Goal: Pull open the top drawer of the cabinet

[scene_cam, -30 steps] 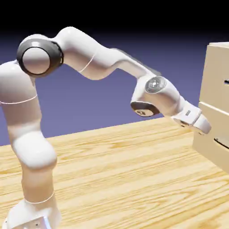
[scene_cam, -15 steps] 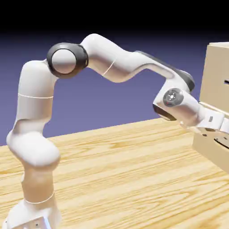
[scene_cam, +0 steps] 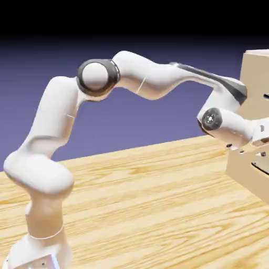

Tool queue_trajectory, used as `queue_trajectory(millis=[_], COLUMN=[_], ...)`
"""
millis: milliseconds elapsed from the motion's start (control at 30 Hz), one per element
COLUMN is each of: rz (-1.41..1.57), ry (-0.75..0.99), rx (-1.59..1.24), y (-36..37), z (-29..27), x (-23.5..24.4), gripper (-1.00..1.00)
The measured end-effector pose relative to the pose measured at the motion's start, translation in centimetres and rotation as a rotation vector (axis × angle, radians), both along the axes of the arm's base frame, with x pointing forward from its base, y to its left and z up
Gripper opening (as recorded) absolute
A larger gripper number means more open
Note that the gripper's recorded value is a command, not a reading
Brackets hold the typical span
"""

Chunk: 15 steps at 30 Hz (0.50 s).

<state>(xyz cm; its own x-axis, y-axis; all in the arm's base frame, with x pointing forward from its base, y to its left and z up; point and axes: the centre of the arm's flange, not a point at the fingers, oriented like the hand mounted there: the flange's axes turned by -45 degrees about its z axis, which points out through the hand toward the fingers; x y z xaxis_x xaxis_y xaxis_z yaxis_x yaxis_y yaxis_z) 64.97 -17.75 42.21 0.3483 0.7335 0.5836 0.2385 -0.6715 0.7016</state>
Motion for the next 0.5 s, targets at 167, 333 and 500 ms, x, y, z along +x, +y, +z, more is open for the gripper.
queue_trajectory(millis=[167, 333, 500], rz=[0.058, 0.121, 0.188], ry=[-0.081, -0.169, -0.264], rx=[-0.166, -0.342, -0.525], y=[1.9, 4.7, 8.8], z=[1.2, 2.6, 4.1], x=[2.4, 4.8, 7.1], gripper=[0.0, 0.0, 0.0])
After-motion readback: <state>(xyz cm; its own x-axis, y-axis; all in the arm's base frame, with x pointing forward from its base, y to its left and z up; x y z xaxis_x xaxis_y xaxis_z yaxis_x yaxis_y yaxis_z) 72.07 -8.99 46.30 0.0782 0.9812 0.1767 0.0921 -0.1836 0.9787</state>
